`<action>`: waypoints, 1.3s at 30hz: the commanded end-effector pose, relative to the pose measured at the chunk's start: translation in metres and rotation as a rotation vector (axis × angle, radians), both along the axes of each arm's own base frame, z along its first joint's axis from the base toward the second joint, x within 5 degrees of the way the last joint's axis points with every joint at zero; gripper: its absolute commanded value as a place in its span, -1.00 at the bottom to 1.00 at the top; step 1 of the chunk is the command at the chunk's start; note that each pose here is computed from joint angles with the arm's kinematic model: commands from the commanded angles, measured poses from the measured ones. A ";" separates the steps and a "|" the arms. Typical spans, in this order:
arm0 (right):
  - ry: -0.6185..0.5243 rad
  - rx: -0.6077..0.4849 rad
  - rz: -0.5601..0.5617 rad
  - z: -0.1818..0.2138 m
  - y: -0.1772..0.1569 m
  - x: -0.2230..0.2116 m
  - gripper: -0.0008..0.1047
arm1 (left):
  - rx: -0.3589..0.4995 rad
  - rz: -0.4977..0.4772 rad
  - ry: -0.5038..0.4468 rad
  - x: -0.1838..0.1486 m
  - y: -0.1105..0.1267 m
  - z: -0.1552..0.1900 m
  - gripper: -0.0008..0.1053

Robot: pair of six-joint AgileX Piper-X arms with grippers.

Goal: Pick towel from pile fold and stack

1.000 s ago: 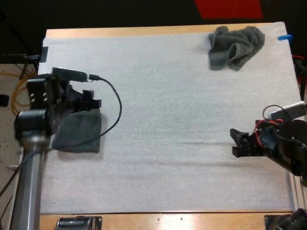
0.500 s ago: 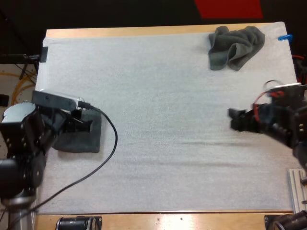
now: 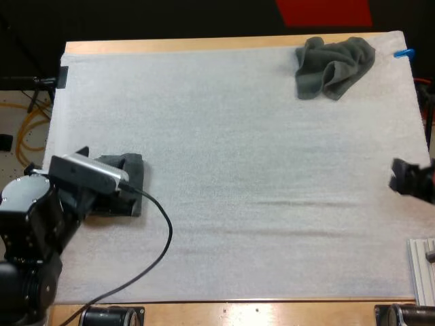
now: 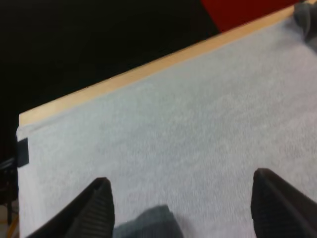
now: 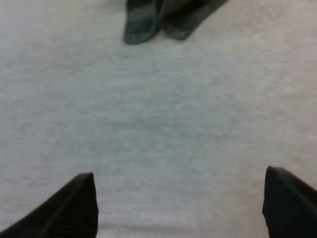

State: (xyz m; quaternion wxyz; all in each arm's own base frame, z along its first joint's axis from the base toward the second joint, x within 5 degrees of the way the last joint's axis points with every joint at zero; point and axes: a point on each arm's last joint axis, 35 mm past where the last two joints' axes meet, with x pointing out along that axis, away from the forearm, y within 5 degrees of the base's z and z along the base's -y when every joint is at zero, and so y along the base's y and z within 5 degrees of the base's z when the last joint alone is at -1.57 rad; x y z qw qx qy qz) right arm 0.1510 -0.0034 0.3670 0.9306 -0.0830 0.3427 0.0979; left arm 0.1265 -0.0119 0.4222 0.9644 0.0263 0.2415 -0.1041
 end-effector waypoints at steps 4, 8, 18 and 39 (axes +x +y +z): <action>-0.078 -0.094 0.017 0.013 0.001 -0.034 0.29 | 0.036 0.018 -0.025 -0.020 0.000 -0.001 0.10; -0.175 -0.098 0.011 0.023 0.002 -0.063 0.29 | 0.047 0.078 -0.097 -0.051 0.005 -0.004 0.10; -0.376 -0.111 0.004 0.014 0.006 -0.124 0.29 | 0.024 0.137 -0.234 -0.127 0.013 -0.031 0.10; -0.396 -0.150 -0.144 -0.040 0.003 -0.142 0.29 | 0.008 0.213 -0.032 -0.169 0.018 -0.075 0.10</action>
